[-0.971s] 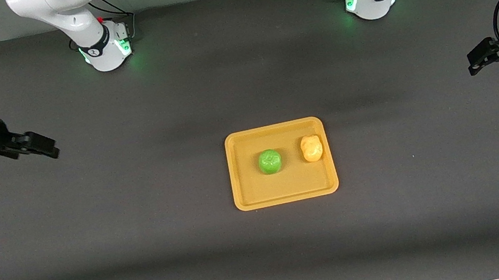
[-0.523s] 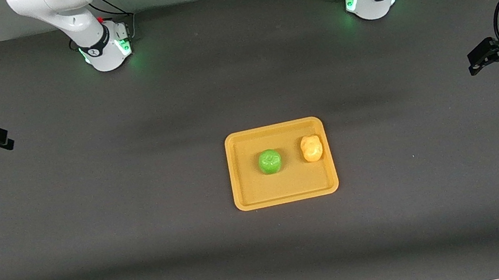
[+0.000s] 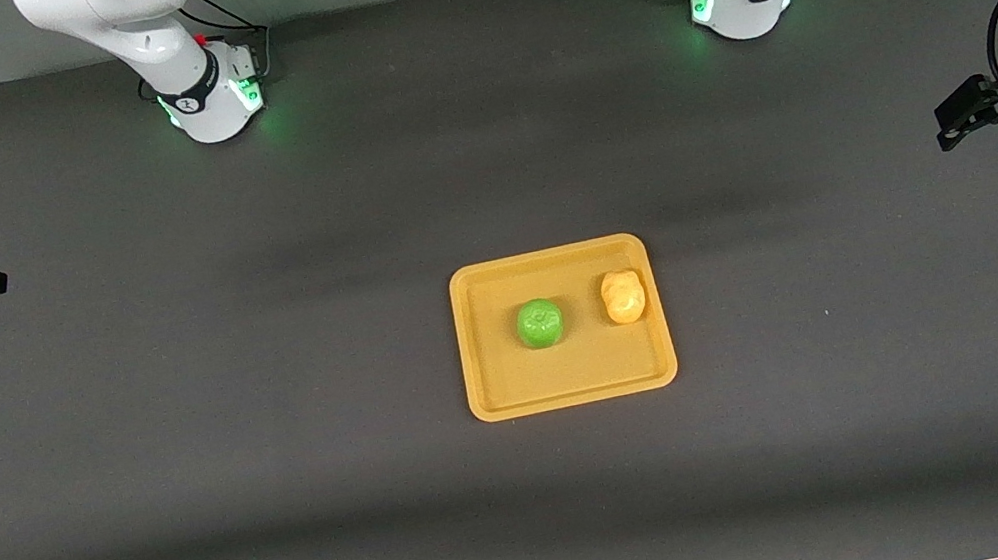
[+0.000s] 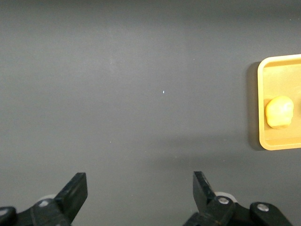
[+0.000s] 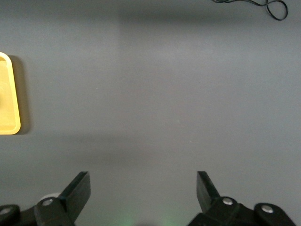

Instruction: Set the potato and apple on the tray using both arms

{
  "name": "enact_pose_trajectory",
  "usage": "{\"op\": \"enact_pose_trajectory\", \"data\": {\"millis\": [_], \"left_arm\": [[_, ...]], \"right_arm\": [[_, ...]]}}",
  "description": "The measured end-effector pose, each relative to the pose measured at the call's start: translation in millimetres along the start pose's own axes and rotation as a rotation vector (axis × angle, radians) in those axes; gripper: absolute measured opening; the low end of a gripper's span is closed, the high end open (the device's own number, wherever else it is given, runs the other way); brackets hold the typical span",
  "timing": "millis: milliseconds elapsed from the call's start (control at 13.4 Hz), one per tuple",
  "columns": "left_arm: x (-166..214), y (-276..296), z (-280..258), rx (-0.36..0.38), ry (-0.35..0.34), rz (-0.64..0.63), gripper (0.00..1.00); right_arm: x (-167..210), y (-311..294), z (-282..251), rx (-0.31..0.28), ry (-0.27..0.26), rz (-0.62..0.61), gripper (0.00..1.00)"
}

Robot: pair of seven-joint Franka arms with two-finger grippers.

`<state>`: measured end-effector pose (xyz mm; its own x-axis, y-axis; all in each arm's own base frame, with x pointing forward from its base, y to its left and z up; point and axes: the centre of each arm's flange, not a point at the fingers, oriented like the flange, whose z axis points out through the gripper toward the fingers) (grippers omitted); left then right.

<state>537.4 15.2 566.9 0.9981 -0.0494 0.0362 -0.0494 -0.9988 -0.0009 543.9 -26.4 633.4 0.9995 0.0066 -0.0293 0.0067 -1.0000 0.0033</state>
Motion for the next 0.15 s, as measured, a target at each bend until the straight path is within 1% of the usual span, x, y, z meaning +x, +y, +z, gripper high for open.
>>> {"op": "enact_pose_trajectory", "data": {"millis": [149], "left_arm": [[0.0,0.0,0.1,0.000,0.000,0.000,1.00]], "right_arm": [[0.1,-0.6,0.8,0.001,-0.001,-0.004,1.00]]}}
